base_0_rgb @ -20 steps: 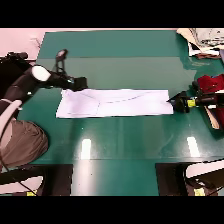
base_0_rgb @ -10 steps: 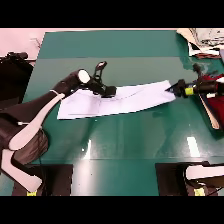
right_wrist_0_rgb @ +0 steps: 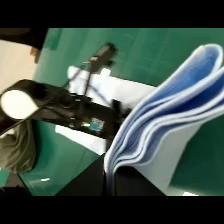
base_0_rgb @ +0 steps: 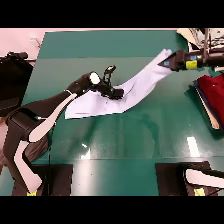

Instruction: Fold the shirts.

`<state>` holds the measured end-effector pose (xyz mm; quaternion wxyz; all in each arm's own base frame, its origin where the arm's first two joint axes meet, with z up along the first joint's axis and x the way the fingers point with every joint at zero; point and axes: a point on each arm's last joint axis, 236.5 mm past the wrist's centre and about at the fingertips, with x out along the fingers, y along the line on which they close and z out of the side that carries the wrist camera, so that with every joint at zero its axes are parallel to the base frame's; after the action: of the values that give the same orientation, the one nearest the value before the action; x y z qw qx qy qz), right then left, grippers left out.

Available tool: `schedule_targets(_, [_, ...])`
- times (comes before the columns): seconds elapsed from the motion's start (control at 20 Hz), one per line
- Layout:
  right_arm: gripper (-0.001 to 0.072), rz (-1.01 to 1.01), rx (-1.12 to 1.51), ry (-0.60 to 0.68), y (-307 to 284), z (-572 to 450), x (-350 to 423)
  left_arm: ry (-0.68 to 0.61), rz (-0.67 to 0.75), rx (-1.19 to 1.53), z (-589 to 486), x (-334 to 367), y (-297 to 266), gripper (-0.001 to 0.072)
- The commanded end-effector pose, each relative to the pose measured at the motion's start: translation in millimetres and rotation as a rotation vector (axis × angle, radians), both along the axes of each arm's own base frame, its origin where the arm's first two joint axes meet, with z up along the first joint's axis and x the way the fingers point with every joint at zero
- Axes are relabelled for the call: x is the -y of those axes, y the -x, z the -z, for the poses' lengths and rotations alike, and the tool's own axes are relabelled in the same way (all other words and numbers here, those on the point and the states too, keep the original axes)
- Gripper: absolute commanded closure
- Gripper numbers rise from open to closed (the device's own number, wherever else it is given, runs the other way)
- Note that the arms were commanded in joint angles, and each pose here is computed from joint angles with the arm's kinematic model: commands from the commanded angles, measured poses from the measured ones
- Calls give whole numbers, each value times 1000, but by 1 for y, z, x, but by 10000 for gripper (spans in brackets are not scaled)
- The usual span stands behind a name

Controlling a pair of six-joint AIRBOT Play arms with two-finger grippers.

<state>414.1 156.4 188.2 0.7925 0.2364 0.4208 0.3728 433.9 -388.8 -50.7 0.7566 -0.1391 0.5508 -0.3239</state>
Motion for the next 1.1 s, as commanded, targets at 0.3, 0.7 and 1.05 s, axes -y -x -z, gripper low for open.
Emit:
schedule_targets(0.3, [695, -165, 75, -51, 32, -34, -97, -17, 27, -60, 18, -1, 7, 678])
schedule_targets(0.7, [695, -197, 101, -63, 41, -38, -124, -50, -40, 155, -104, -90, -63, 679])
schedule_targets(1.05, [694, -291, 159, -78, 56, 15, -264, -195, -314, 445, -240, -265, -90, 678])
